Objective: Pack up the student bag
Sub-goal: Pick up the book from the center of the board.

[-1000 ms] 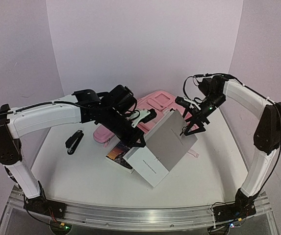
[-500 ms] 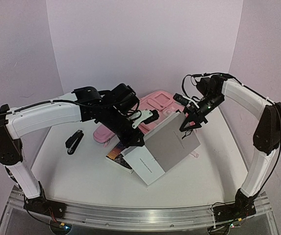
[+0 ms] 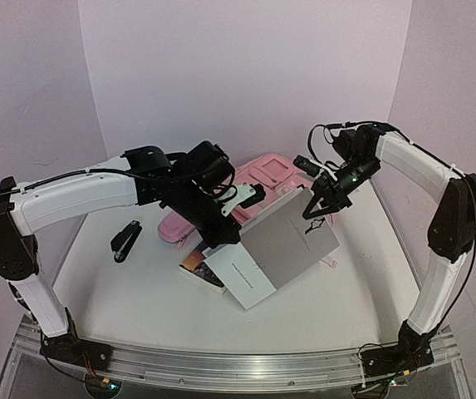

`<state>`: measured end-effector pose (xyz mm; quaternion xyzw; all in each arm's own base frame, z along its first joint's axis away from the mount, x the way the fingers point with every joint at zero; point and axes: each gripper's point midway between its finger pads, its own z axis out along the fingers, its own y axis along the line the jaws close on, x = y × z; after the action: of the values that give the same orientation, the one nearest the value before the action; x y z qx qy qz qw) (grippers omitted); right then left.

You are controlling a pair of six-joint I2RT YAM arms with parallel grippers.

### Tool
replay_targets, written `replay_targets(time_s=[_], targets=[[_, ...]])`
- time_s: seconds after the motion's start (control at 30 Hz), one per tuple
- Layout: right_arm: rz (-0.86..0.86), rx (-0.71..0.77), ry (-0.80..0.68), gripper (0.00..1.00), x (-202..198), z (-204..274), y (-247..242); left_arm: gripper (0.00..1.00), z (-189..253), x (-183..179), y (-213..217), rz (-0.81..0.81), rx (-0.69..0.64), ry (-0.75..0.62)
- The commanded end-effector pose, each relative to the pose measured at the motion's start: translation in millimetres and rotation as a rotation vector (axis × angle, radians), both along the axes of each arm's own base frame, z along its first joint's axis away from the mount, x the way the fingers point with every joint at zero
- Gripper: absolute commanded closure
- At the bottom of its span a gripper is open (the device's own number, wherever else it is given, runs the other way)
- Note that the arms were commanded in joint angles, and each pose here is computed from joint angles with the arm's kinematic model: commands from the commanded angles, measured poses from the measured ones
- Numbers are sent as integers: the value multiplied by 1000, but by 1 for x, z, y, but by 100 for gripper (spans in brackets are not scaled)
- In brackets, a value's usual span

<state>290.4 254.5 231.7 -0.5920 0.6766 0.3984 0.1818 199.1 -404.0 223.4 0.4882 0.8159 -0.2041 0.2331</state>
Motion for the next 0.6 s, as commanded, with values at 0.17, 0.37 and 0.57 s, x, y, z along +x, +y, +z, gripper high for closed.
replay_targets(time_s=[0.17, 0.37, 0.57], targets=[[-28, 4, 182, 96, -18, 13, 4, 95, 15, 9, -8, 56, -66, -23], [-77, 21, 218, 100, -3, 23, 12, 36, 33, 28, 10, 213, -122, -16], [-229, 170, 322, 100, 55, 71, 21, 7, 83, 61, 64, 526, -319, -16]])
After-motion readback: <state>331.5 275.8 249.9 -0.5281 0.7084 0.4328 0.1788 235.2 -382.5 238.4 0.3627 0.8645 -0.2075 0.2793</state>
